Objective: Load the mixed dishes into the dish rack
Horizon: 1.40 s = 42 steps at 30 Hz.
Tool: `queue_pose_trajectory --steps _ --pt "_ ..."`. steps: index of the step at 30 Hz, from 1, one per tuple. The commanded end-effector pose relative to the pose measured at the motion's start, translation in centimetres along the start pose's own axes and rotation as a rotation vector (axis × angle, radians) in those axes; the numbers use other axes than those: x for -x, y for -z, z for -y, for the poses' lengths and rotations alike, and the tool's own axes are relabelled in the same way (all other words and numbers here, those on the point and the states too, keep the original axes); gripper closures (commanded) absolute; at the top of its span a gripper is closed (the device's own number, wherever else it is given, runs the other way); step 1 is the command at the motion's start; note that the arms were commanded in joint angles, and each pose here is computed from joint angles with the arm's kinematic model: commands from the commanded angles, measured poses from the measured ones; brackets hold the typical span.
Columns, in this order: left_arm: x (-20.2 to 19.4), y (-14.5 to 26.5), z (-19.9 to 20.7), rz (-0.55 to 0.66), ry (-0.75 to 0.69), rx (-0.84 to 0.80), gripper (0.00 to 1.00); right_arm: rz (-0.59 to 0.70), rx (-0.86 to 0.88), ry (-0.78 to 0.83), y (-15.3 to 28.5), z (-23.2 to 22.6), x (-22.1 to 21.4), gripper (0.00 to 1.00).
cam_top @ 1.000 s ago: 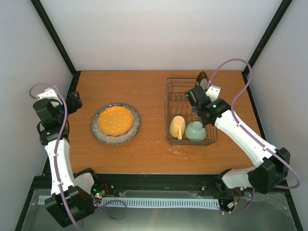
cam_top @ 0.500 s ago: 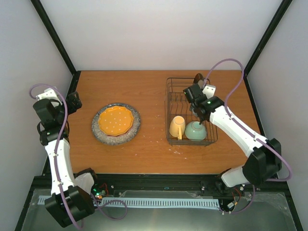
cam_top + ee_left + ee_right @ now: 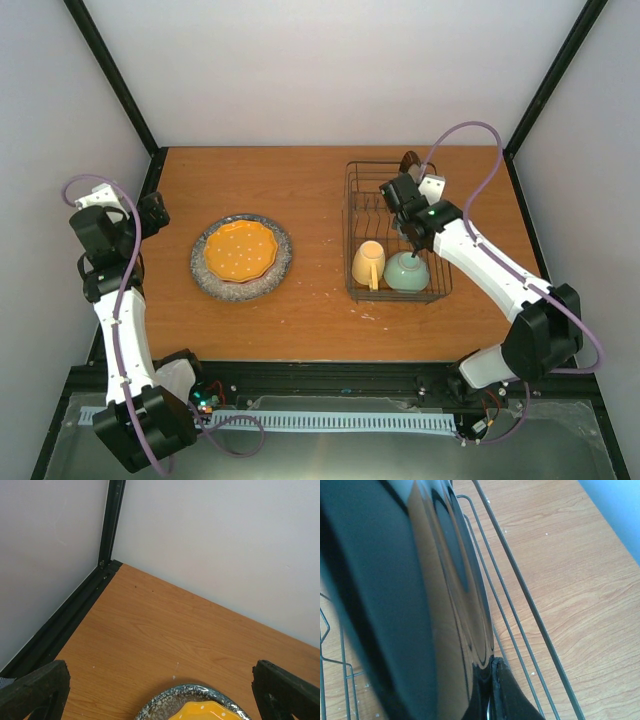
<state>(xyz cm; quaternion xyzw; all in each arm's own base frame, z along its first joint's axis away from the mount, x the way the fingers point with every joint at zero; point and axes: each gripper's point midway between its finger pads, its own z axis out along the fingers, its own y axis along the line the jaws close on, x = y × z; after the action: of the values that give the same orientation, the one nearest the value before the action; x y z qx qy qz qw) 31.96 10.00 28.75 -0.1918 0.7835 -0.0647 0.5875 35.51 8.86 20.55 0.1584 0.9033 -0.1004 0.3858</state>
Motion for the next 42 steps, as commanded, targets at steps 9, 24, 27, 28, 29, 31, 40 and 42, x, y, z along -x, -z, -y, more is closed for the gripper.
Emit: queue_pose_trajectory --steps 9,24,27,28,29,31,40,42 --pt "0.4 0.1 -0.1 0.011 -0.02 0.009 0.0 0.177 -0.032 -0.161 1.6 3.0 5.1 0.97" --pt "0.4 0.3 -0.2 0.012 -0.029 0.018 0.0 0.079 -0.012 -0.065 -1.2 0.8 3.1 0.97" --pt "0.3 0.3 -0.3 0.012 -0.031 0.02 0.0 0.059 -0.055 -0.017 -2.3 0.9 2.1 0.97" --pt "0.3 0.3 -0.3 0.012 -0.03 0.021 0.0 0.043 -0.07 0.003 -2.9 0.9 1.6 0.97" --pt "0.3 0.3 -0.3 0.012 -0.031 0.021 0.0 0.03 -0.076 0.013 -3.3 0.8 1.2 0.97" --pt "0.3 0.3 -0.3 0.011 -0.032 0.022 0.0 0.008 -0.078 0.029 -3.9 0.7 0.3 0.97" --pt "0.2 0.3 -0.4 0.011 -0.035 0.025 0.0 -0.086 -0.082 0.086 -6.2 -0.5 -2.3 0.97" --pt "0.2 0.3 -0.4 0.011 -0.035 0.03 0.0 -0.113 -0.086 0.112 -6.7 -0.6 -2.9 0.97"
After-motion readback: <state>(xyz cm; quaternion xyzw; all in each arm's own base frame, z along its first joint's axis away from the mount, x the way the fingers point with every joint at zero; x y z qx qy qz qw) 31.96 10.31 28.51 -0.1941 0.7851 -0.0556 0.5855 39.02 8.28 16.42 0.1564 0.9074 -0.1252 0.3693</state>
